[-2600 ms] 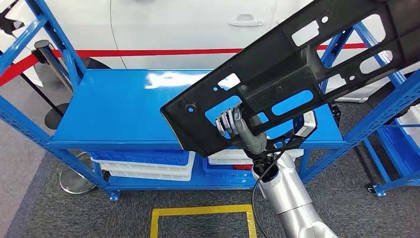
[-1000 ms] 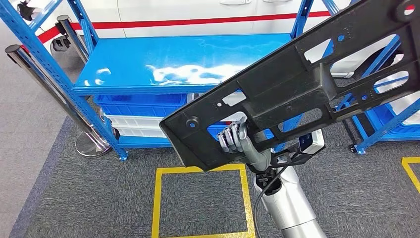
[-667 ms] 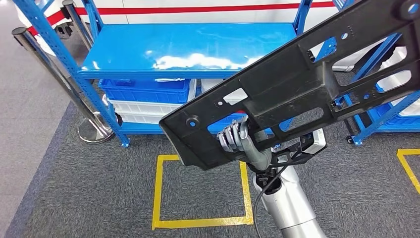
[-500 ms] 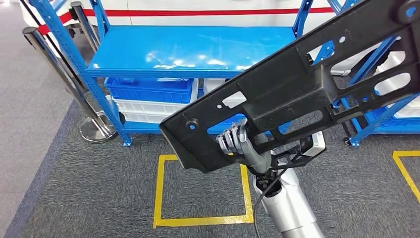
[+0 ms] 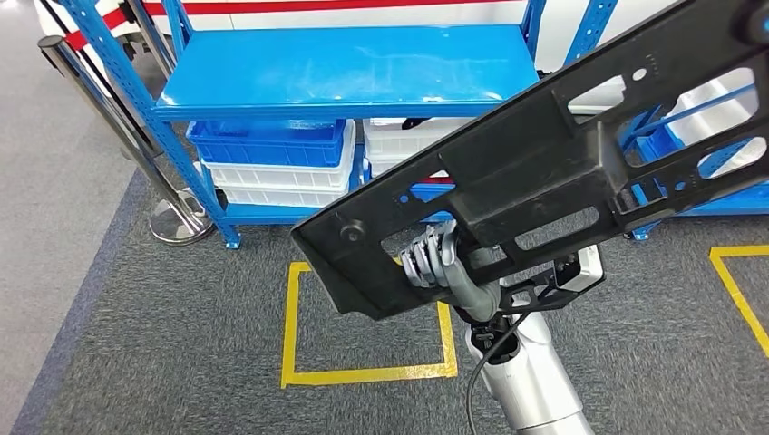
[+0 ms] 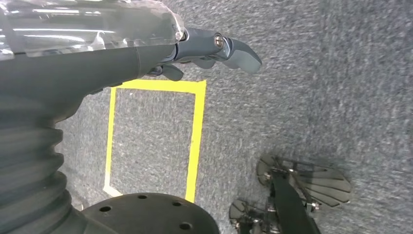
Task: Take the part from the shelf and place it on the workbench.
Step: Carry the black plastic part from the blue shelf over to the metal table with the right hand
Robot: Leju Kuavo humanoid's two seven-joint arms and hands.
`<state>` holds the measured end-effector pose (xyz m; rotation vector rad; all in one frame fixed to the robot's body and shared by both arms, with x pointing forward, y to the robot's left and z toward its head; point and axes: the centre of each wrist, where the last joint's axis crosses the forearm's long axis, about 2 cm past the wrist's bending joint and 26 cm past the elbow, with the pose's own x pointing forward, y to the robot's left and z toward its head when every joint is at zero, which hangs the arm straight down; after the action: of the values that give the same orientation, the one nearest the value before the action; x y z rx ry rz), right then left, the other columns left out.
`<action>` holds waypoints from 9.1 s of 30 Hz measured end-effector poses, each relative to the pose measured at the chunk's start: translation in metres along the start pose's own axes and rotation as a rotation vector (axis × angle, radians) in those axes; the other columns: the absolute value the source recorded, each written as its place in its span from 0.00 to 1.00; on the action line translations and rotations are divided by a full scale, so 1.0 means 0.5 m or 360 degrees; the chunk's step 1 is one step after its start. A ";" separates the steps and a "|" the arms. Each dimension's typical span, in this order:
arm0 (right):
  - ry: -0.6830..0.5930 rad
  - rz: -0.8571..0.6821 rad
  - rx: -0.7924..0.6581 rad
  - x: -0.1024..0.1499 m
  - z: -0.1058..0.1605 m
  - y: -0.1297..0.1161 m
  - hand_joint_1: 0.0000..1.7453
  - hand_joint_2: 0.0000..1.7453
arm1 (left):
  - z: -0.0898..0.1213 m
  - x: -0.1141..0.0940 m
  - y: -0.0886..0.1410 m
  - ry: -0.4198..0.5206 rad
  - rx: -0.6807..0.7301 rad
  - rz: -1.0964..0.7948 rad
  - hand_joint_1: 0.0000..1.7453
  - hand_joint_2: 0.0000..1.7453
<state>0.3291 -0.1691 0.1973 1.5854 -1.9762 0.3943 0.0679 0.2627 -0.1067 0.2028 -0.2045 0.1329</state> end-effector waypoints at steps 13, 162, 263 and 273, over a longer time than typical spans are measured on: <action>-0.0005 0.0009 -0.0002 0.003 -0.004 0.007 1.00 1.00 | 0.000 0.000 0.002 -0.0002 0.0009 -0.0005 0.00 1.00; -0.0447 0.0285 0.0266 0.079 -0.097 0.077 1.00 1.00 | -0.027 0.017 0.128 -0.0008 0.0277 -0.0357 0.00 1.00; -0.0342 0.0315 0.0223 0.085 -0.091 0.058 1.00 1.00 | -0.019 0.028 0.078 -0.0047 0.0219 -0.0303 0.00 1.00; -0.0350 0.0307 0.0245 0.086 -0.094 0.060 1.00 1.00 | -0.020 0.036 0.080 -0.0040 0.0186 -0.0256 0.00 1.00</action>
<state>0.3063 -0.1695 0.2641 1.5932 -2.3267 0.4756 0.0809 0.3055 -0.1049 0.3364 -0.2051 -0.0176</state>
